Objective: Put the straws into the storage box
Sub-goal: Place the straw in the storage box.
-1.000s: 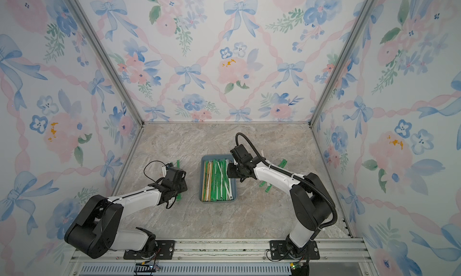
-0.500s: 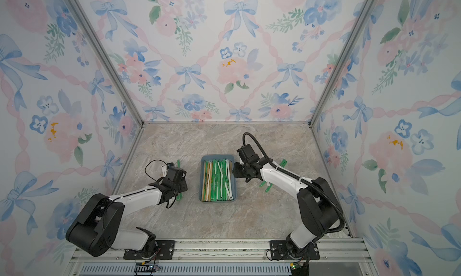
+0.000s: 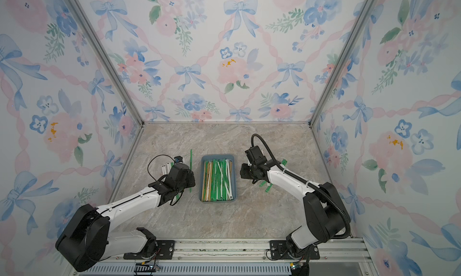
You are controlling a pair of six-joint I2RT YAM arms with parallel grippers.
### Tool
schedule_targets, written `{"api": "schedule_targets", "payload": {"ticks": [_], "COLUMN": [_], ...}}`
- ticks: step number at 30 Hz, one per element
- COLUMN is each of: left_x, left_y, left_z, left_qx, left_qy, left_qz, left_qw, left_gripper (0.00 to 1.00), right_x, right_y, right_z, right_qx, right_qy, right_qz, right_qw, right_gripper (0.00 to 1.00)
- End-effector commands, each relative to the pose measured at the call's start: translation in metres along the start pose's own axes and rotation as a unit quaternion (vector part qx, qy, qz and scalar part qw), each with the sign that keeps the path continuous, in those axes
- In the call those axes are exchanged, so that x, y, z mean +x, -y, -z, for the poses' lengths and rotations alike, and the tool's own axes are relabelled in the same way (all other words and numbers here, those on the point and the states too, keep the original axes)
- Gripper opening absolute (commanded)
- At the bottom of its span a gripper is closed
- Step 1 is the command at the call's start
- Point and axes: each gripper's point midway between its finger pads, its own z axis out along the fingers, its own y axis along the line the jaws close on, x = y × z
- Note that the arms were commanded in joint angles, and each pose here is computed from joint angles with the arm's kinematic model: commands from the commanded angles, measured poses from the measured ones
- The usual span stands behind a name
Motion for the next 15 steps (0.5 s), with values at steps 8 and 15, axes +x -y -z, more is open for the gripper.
{"api": "schedule_targets", "payload": {"ticks": [8,15], "left_x": [0.030,0.035], "left_y": [0.072,0.074], "left_z": [-0.004,-0.005], "left_qx": [0.083,0.083], "left_qy": [-0.043,-0.046], "left_qz": [0.011,-0.003], "left_qw": [0.996,0.996], "left_gripper": [0.00,0.21], "right_x": [0.009,0.005], "right_y": [-0.009,-0.006], "right_z": [-0.010,-0.006], "right_qx": [-0.022,-0.018], "right_qy": [-0.009,-0.003], "right_qz": [-0.012,-0.012], "right_qw": [1.000,1.000], "right_gripper": [0.46,0.46]}}
